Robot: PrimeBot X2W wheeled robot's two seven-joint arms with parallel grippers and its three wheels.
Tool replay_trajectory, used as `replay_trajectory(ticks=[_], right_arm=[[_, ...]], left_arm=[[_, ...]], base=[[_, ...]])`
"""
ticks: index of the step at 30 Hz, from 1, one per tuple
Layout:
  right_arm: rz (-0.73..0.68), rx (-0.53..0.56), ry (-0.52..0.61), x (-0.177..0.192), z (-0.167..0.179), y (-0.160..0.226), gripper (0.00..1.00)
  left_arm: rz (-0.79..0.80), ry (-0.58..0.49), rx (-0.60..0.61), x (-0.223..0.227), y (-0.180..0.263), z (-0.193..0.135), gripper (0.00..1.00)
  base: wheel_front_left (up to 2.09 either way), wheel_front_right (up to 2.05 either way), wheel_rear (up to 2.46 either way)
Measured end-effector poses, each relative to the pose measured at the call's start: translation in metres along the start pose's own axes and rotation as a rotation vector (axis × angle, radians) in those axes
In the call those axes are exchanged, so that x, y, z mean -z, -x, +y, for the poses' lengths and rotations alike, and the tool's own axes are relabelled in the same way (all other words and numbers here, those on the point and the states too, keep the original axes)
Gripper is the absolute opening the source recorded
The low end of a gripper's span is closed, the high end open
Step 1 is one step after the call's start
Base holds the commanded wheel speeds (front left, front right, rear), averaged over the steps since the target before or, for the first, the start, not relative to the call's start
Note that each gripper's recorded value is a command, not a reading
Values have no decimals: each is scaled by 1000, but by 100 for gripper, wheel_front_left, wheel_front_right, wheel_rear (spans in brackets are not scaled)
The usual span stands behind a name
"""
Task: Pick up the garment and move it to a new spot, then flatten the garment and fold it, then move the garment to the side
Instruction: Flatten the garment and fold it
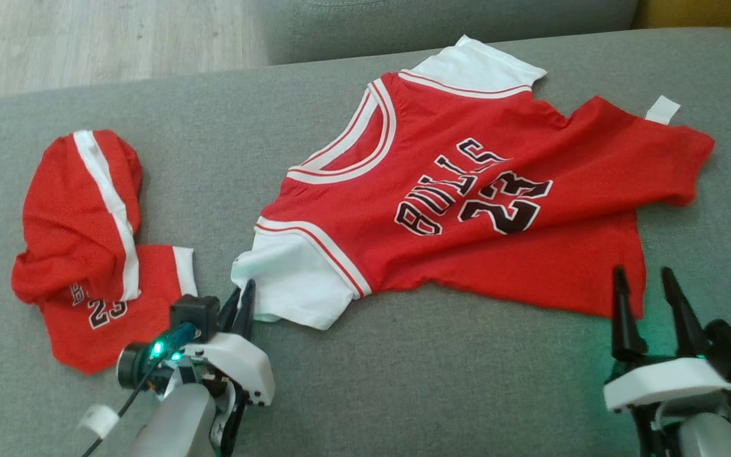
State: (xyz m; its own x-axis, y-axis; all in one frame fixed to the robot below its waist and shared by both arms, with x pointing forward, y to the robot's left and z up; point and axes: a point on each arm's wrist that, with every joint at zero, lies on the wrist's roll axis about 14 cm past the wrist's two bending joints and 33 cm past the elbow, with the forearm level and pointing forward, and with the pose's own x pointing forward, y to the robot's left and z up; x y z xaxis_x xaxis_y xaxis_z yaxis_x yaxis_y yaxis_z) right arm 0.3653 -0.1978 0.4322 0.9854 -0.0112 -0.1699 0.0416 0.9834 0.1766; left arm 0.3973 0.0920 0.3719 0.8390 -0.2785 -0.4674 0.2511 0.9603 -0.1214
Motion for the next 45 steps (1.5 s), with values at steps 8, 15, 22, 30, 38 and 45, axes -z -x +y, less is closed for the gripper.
replay_trajectory(ticks=[8,15,22,30,38,45], right_arm=[[166,118,-12,37,-38,24,100],[262,135,-82,66,-38,29,100],[252,119,-154,69,-26,11,100],[269,128,-182,78,-23,3,100],[253,104,-169,74,-16,-10,0],[124,63,-160,38,-7,-19,0]], left_arm=[[-285,39,48,-65,7,-14,0],[-434,69,57,-101,24,-16,0],[-443,72,58,-98,33,-16,0],[-447,62,62,-98,35,-18,0],[-461,61,69,-103,36,-20,0],[-495,108,88,-114,41,-23,0]], base=[[0,0,0],[0,0,0],[0,0,0],[0,0,0],[0,0,0],[0,0,0]])
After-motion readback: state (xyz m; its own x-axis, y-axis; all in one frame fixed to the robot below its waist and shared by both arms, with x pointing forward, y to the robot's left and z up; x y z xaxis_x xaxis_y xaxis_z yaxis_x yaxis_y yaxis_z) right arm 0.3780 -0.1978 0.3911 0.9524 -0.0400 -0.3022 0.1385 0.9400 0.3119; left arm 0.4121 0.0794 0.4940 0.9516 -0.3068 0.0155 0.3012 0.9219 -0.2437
